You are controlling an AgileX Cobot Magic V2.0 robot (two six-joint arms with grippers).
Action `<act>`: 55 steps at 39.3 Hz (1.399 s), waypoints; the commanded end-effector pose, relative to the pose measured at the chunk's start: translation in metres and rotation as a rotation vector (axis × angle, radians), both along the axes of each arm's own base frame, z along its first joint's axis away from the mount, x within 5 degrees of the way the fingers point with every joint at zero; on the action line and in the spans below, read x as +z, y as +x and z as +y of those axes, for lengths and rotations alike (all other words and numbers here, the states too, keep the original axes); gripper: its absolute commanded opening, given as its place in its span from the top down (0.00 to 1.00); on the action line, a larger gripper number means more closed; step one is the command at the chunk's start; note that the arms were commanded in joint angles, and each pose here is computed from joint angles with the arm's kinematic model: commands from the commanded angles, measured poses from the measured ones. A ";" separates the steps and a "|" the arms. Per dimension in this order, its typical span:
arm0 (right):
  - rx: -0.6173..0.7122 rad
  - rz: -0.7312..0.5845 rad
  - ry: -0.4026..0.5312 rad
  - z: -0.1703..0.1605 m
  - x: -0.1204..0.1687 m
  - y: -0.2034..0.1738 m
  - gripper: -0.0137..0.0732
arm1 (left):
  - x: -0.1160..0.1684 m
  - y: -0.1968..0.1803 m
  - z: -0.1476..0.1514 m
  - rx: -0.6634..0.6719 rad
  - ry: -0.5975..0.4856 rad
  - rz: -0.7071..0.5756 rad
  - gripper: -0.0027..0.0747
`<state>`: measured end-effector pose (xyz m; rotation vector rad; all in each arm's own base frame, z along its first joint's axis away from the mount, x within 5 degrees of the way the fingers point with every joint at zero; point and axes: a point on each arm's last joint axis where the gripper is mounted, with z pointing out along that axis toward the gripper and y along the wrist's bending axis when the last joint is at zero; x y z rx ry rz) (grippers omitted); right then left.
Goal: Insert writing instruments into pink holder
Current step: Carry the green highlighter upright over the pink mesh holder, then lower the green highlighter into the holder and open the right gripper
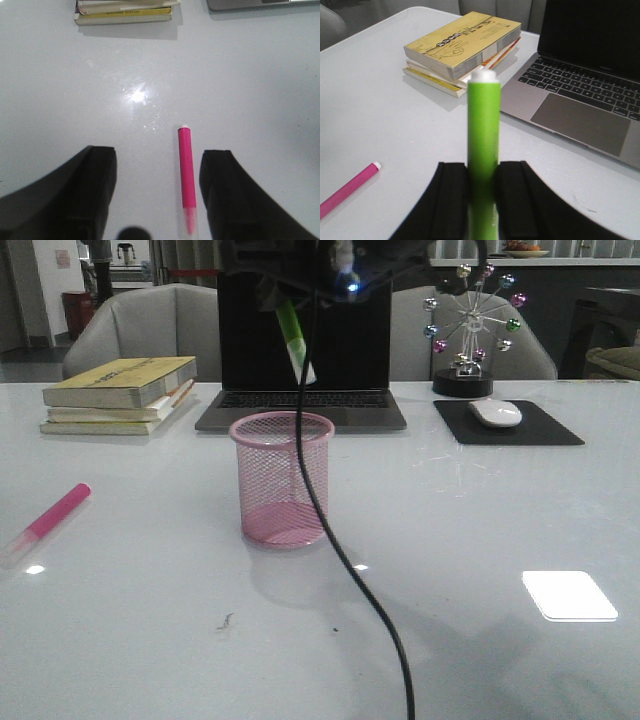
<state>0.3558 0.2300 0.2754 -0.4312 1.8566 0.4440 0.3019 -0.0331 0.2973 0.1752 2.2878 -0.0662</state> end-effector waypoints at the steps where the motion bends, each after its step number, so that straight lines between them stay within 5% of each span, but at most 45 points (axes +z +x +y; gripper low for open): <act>1: -0.011 -0.137 0.083 0.001 0.030 -0.001 0.77 | 0.026 0.002 0.001 0.005 -0.002 -0.137 0.40; 32: -0.003 -0.070 0.057 0.009 0.007 0.003 0.75 | 0.030 0.004 0.002 0.003 0.011 -0.187 0.40; 40: 0.006 -0.024 0.032 0.009 0.002 0.002 0.44 | 0.030 0.004 0.002 0.003 0.011 -0.187 0.40; 49: 0.007 -0.031 0.033 0.008 0.006 0.001 0.41 | 0.030 0.004 0.002 0.003 0.011 -0.187 0.40; 55: 0.051 -0.060 -0.056 0.003 0.020 -0.008 0.41 | 0.030 0.004 0.002 0.003 0.011 -0.187 0.40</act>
